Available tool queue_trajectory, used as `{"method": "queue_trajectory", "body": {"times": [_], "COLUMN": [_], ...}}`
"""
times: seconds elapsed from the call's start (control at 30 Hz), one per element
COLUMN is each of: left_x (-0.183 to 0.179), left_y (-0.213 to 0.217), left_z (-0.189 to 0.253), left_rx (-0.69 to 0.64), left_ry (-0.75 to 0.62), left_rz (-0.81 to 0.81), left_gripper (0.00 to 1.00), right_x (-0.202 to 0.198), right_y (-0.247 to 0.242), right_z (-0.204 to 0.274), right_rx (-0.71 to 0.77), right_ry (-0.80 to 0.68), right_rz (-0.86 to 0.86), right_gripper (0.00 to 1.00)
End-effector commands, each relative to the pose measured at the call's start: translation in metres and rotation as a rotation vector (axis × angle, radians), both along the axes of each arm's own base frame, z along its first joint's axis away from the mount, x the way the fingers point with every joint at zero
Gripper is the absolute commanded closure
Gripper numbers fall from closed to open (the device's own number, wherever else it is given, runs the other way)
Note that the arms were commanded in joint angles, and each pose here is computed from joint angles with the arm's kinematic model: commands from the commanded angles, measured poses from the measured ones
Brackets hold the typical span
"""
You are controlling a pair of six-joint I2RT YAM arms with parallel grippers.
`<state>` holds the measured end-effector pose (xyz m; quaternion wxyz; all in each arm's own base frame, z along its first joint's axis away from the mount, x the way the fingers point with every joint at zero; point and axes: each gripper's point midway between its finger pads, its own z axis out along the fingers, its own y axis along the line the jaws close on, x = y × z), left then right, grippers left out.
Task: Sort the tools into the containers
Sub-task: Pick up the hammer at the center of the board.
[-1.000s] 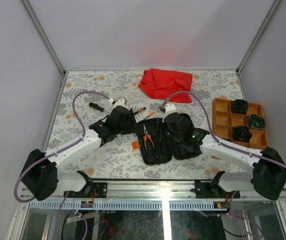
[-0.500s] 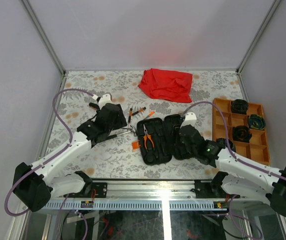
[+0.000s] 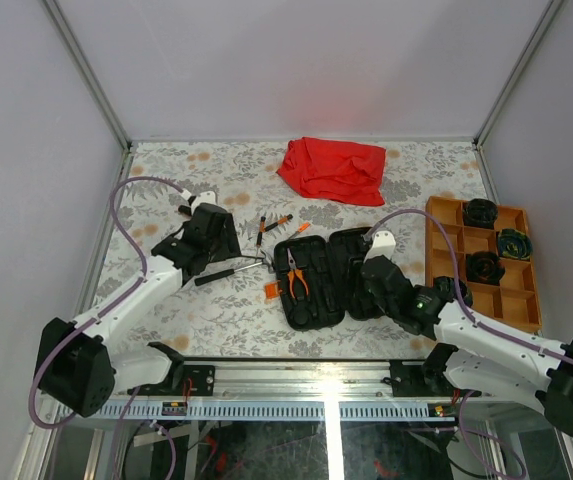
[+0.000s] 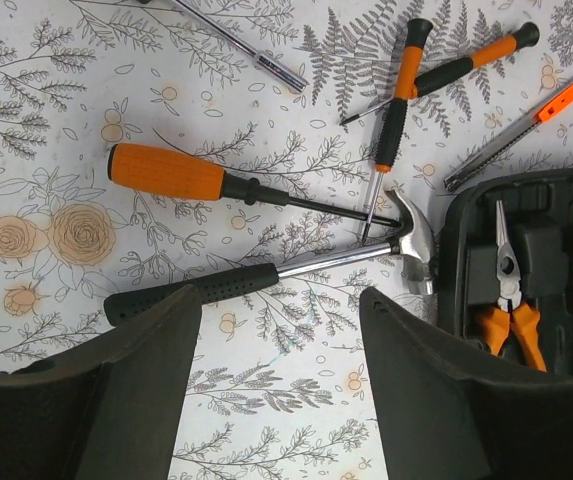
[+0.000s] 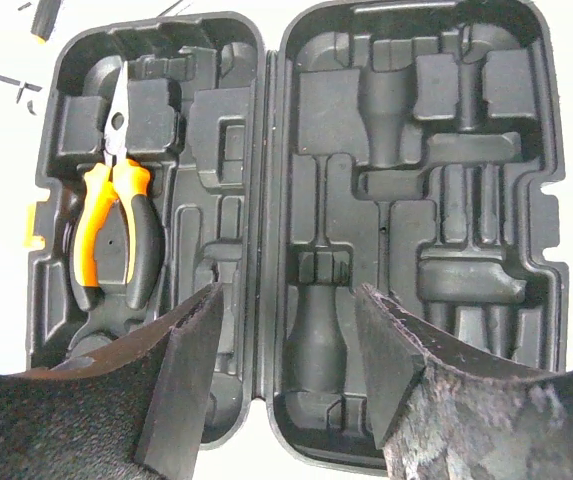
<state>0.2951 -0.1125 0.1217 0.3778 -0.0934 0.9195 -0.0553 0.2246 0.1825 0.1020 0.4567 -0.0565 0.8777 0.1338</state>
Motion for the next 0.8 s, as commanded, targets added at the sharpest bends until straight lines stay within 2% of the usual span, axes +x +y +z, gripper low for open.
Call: {"method": "queue_trajectory", "body": {"times": [0.0,0.07,0.17,0.47,0.77], "left_x": [0.008,0.004,0.001,0.015,0.013], "left_y": [-0.001,-0.004,-0.012,-0.024,-0.037], "left_z": [0.001,-0.015,-0.031,-0.049,-0.083], "left_rx": [0.019,0.041,0.035,0.04,0.048], "left_ry": [0.005,0.104,0.169,0.219,0.307], "left_rz": [-0.058,-0.105,-0.16,-0.197,-0.227], "left_gripper": [0.36,0.37,0.39,0.37,0.37], "right_x": [0.0,-0.002,-0.004,-0.008,-0.009], "right_y": [0.011,0.015,0.019,0.02,0.021], "right_z": [0.002,0.001,-0.002,-0.008,-0.011], "right_rx": [0.015,0.013,0.013,0.01,0.002], "right_ry": [-0.004,0.009,0.022,0.042,0.049], "right_rz": [0.052,0.078,0.096,0.116,0.13], "right_gripper": [0.38,0.38,0.37,0.37,0.37]}}
